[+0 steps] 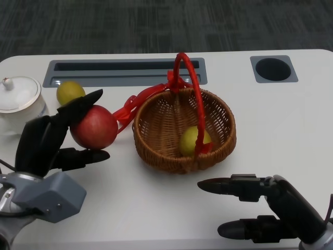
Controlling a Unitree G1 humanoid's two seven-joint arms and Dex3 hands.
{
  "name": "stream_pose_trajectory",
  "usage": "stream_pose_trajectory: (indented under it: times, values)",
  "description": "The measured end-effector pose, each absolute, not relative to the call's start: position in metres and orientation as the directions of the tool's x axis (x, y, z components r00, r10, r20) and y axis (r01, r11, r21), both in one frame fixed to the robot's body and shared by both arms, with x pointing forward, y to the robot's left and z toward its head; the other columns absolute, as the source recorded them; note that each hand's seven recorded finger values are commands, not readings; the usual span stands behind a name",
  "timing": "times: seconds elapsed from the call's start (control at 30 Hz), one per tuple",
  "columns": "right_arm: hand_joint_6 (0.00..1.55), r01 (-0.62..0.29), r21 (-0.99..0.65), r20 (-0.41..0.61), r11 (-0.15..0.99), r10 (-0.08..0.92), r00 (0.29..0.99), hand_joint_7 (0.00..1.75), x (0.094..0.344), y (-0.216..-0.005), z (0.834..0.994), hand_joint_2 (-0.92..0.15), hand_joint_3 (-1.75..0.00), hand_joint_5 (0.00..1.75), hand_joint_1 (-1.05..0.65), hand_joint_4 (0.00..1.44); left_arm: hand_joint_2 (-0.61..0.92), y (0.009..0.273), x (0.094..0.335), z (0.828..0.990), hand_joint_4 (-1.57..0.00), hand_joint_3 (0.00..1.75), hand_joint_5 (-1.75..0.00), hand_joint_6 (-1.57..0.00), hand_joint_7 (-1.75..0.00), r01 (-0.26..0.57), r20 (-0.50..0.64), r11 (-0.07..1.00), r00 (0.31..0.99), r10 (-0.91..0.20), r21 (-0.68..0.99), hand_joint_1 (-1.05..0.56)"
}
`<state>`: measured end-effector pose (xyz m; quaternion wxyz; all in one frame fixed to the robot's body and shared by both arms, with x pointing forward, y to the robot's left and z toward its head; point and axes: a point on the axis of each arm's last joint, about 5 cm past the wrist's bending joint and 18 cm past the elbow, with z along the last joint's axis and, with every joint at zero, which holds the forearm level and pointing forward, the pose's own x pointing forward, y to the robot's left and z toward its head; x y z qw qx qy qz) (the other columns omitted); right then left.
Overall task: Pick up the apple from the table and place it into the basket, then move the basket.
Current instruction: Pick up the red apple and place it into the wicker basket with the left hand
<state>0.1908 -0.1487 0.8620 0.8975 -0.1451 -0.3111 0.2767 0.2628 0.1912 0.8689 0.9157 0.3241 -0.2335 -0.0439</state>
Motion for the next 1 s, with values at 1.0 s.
stream_pose_trajectory:
  times: [1.0]
  values:
    - [0.71,-0.378,-0.430,0.496,0.820,0.564,0.660,0.00,0.188,-0.149,0.862,-0.89,0.00,0.00,-0.53,0.75,0.78,0.109,0.302,0.917,-1.23,0.01,-0.02,-1.14,0.00,0.213,0.395,0.760,0.751,-0.529,0.614,-0.01]
